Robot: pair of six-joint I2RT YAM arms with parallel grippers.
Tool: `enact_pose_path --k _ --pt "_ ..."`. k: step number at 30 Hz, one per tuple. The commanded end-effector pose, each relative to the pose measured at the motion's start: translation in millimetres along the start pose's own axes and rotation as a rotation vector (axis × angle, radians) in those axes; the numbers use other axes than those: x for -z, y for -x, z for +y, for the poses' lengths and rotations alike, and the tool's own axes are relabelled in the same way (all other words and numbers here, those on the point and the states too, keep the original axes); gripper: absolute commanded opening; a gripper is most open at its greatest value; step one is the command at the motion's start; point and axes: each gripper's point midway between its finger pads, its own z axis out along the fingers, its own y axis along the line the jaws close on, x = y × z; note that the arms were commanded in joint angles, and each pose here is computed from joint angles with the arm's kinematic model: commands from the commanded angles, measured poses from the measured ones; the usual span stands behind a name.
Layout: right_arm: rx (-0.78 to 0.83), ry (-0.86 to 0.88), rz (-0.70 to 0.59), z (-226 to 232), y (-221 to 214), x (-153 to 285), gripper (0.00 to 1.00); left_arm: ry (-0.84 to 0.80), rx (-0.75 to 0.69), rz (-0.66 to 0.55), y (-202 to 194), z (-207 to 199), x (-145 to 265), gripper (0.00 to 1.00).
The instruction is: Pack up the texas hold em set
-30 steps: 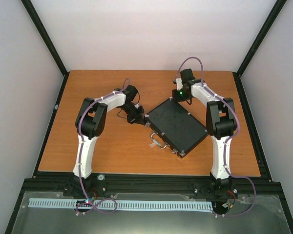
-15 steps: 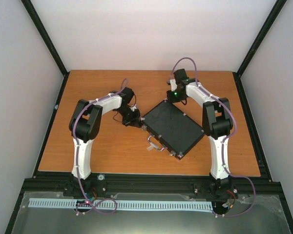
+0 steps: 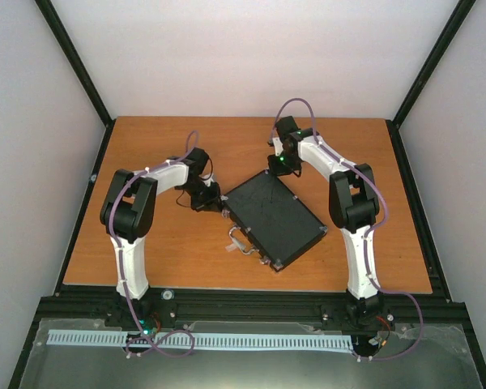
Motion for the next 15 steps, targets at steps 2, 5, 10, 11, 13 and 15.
enact_pose_path --k 2,5,10,11,13,15 --pt "0.096 0.230 0.032 91.7 -16.0 42.3 0.03 -0.287 -0.087 -0.249 84.7 -64.7 -18.0 0.08" --pt "0.125 0.245 -0.030 99.6 -9.7 71.1 0.03 -0.329 -0.092 -0.262 86.4 -72.7 -13.7 0.27" --pt "0.157 0.280 -0.096 113.7 -8.9 112.4 0.03 -0.333 -0.214 -0.308 84.7 -88.4 14.1 0.50" --pt "0.154 0.286 -0.088 114.5 -12.1 113.4 0.03 -0.325 -0.231 -0.308 83.3 -89.5 18.1 0.51" --pt "0.149 0.304 -0.051 118.8 -23.0 112.7 0.03 -0.290 -0.261 -0.311 80.9 -87.5 24.0 0.52" --pt "0.149 0.306 -0.012 121.2 -38.2 106.1 0.03 -0.246 -0.272 -0.314 76.5 -80.8 28.1 0.53"
